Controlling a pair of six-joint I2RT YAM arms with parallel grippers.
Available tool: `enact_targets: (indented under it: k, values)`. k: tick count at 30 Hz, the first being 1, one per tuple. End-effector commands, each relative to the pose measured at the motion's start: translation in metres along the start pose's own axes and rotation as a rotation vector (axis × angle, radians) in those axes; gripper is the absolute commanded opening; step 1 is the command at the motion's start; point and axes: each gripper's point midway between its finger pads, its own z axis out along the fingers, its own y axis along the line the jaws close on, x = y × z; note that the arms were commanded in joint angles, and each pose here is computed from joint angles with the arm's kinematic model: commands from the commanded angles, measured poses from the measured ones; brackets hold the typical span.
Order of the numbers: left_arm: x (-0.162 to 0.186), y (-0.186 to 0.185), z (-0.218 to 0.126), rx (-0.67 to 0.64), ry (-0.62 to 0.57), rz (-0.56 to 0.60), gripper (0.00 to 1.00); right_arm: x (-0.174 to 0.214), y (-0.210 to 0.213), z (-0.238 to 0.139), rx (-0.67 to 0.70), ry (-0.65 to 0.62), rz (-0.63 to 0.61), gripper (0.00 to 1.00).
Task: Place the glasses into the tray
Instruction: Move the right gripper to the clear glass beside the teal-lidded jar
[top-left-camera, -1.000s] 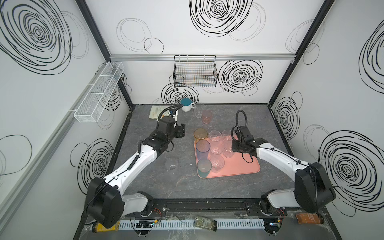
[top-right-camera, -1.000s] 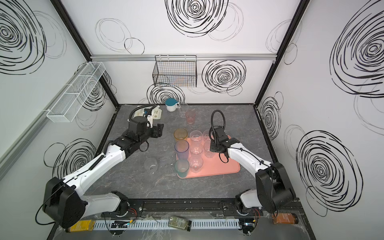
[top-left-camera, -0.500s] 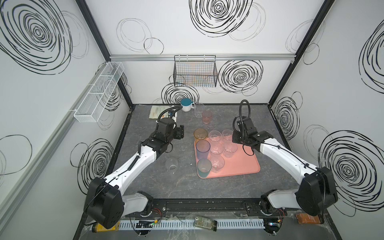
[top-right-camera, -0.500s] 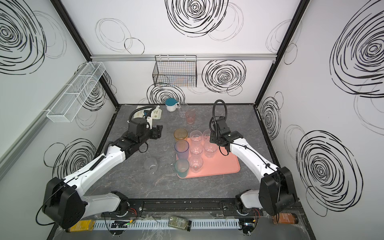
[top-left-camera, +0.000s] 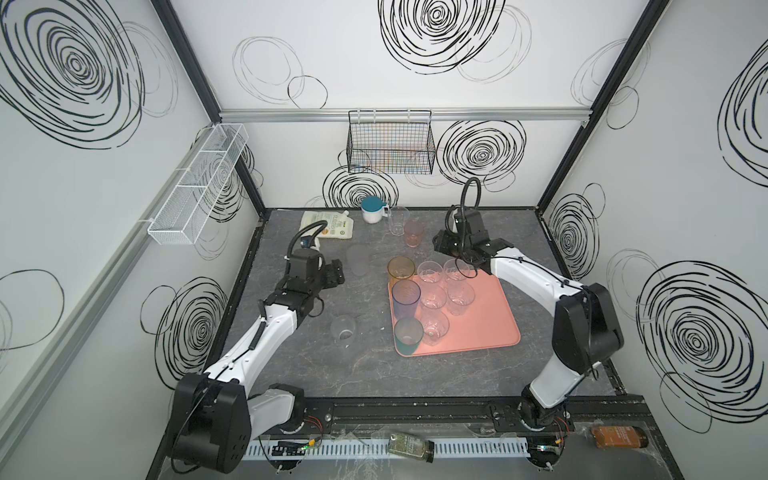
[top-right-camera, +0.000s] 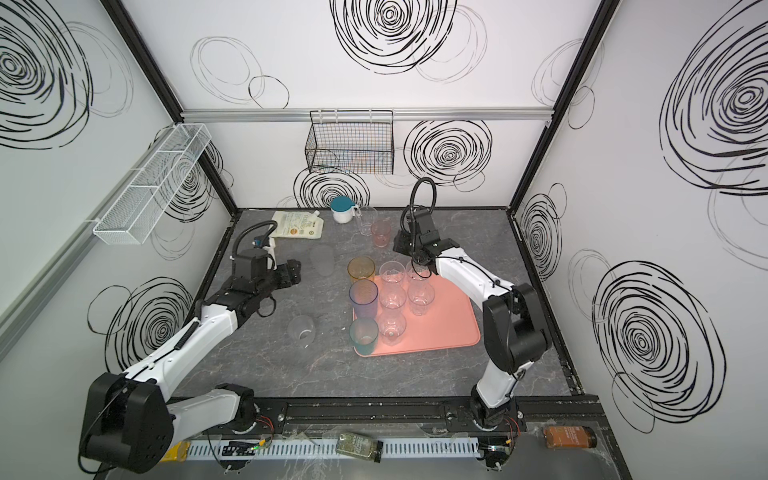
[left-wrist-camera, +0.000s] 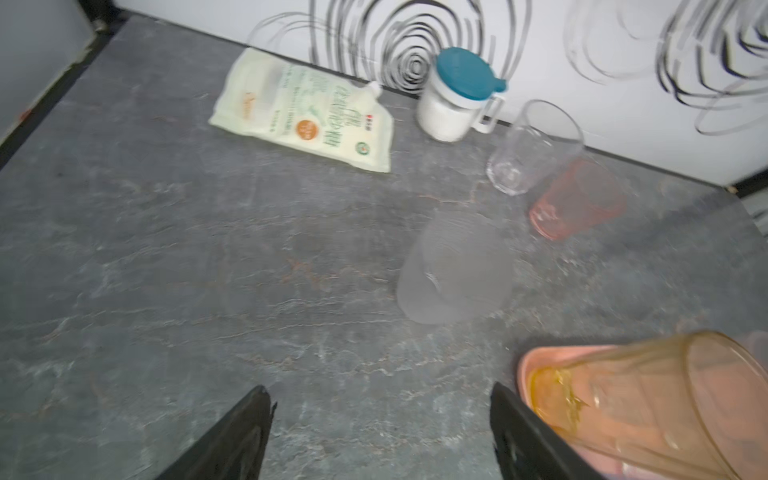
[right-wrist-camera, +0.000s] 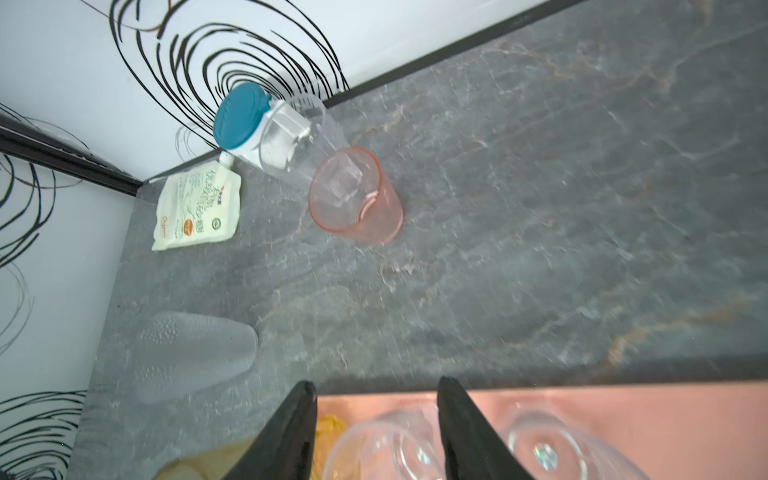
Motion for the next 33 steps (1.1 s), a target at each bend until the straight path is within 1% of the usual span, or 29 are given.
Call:
enact_targets:
  k: [1,4,7,12,15,19,25,29,33]
  values:
    - [-0.004,-0.009,0.000,0.069,-0.045,-0.096,0.86,-0.042,0.023,0.023,-0.062,-0.115,0.013,0.57]
    - [0.008,-0.006,0.005,0.061,-0.029,-0.101,0.85,-0.061,0.020,0.050,-0.043,-0.153,-0.013,0.59]
    - [0.013,-0.002,0.008,0.048,-0.022,-0.101,0.86,-0.071,0.018,0.080,-0.042,-0.155,-0.028,0.60]
    - [0.015,-0.002,0.009,0.048,-0.023,-0.097,0.85,-0.076,0.026,0.129,-0.059,-0.114,-0.077,0.61]
    - [0.013,0.000,0.008,0.039,-0.028,-0.093,0.85,-0.078,0.032,0.153,-0.081,-0.094,-0.107,0.63]
    - [0.008,0.003,0.007,0.040,-0.041,-0.102,0.86,-0.087,0.034,0.169,-0.074,-0.125,-0.129,0.65]
    - [0.011,0.000,0.009,0.060,-0.027,-0.115,0.85,-0.078,0.030,0.192,-0.086,-0.122,-0.147,0.65]
    - [0.012,-0.002,0.012,0.077,-0.013,-0.124,0.85,-0.069,0.037,0.205,-0.121,-0.105,-0.168,0.65]
    - [0.011,-0.002,0.013,0.082,-0.013,-0.131,0.85,-0.065,0.026,0.213,-0.099,-0.091,-0.145,0.63]
